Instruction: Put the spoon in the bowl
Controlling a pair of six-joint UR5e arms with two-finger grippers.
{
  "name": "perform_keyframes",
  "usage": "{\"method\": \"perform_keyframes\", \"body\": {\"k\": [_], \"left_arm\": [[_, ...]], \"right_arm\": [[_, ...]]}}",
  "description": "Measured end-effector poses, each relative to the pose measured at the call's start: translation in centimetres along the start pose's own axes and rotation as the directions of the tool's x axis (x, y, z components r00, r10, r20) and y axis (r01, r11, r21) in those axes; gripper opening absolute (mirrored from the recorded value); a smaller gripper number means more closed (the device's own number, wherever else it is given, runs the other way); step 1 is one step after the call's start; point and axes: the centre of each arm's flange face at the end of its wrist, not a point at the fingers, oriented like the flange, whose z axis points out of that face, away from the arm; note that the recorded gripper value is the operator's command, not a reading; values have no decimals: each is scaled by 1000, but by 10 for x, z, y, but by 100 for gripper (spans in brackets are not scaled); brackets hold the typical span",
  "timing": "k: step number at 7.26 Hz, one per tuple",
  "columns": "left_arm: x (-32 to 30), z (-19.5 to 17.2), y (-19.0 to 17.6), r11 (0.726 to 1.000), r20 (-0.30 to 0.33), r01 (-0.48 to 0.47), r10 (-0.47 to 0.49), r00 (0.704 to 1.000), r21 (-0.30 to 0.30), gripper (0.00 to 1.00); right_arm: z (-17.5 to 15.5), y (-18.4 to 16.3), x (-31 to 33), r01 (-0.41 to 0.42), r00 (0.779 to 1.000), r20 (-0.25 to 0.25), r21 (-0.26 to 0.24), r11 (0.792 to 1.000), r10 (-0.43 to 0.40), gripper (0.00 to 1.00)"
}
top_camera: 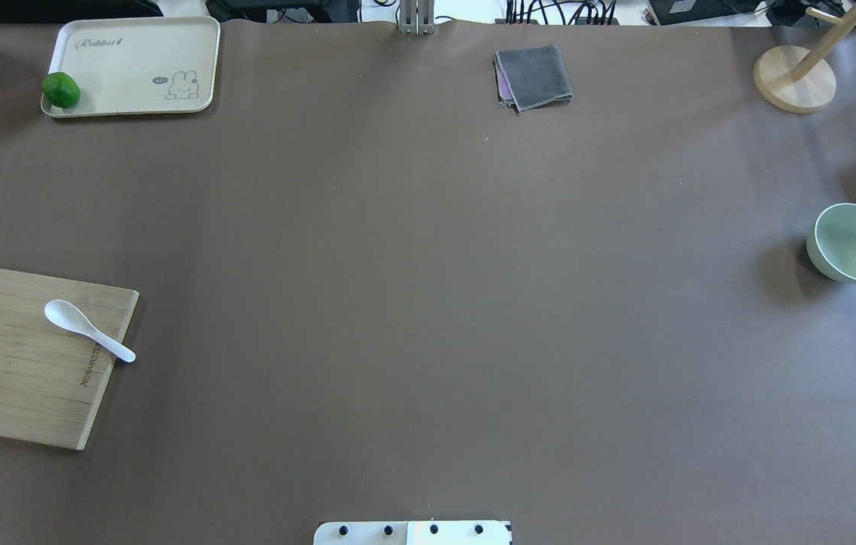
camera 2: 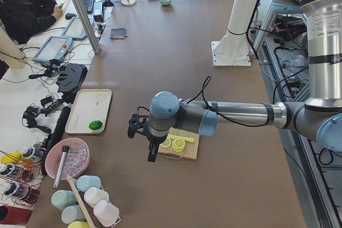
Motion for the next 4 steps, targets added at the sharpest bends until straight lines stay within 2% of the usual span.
{"method": "perform_keyframes", "body": {"k": [4], "left_arm": [[0,0,0,1000,0,1,-1,1000,-1,98]], "right_arm": [[-1,-2,-1,3,1000,-1,4,1000,-3,100]]}}
